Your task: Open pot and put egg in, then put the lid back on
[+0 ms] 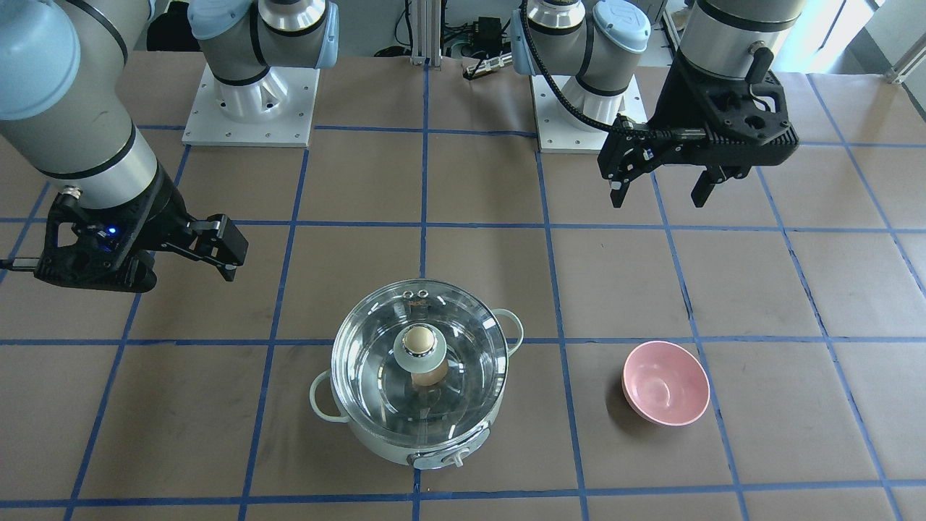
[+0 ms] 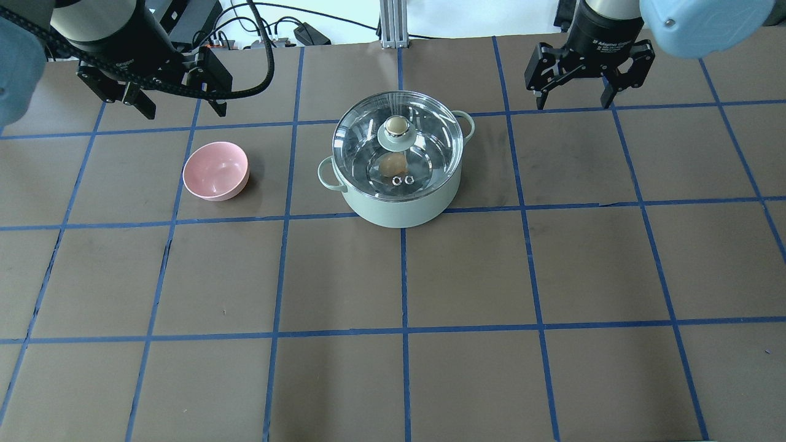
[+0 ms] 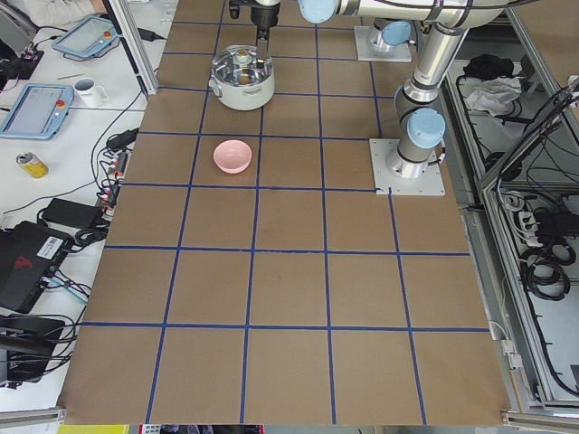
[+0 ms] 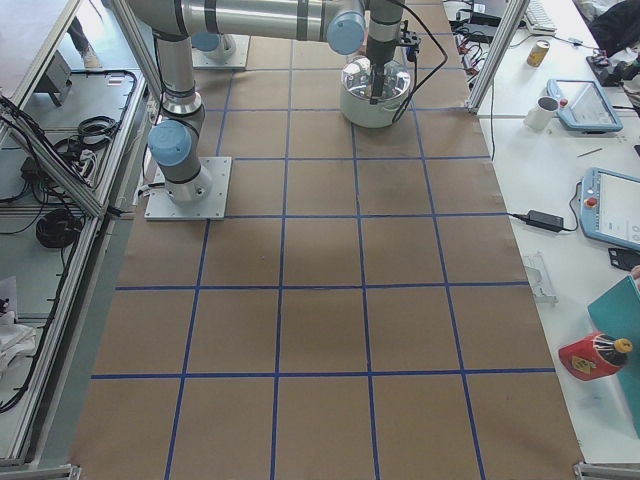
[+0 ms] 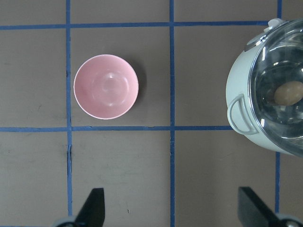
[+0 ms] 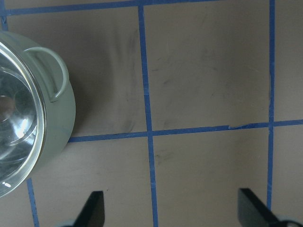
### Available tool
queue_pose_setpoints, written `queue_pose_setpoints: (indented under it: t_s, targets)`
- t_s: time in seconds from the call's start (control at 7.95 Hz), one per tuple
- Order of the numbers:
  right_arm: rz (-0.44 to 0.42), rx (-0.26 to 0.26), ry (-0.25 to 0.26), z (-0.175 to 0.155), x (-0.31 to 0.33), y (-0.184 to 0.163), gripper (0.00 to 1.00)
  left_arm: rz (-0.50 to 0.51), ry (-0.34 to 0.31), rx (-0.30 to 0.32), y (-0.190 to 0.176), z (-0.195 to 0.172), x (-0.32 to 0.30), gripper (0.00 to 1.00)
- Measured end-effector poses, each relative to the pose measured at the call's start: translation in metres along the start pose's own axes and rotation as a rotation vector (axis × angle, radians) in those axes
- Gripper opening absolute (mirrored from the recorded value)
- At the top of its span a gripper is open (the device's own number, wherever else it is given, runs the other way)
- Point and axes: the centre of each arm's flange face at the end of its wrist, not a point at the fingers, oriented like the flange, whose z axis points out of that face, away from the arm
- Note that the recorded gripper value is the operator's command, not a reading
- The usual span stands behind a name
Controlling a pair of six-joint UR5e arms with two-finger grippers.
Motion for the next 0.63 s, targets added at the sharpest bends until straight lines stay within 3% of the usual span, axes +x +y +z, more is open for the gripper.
queue_pose_setpoints:
  t_s: [0.63]
  targets:
    - [0.002, -0.009, 0.012, 0.0083, 0.0024, 0.0022, 1.0, 0.001, 0.0, 0.0, 0.0, 0.0, 0.0001, 1.0]
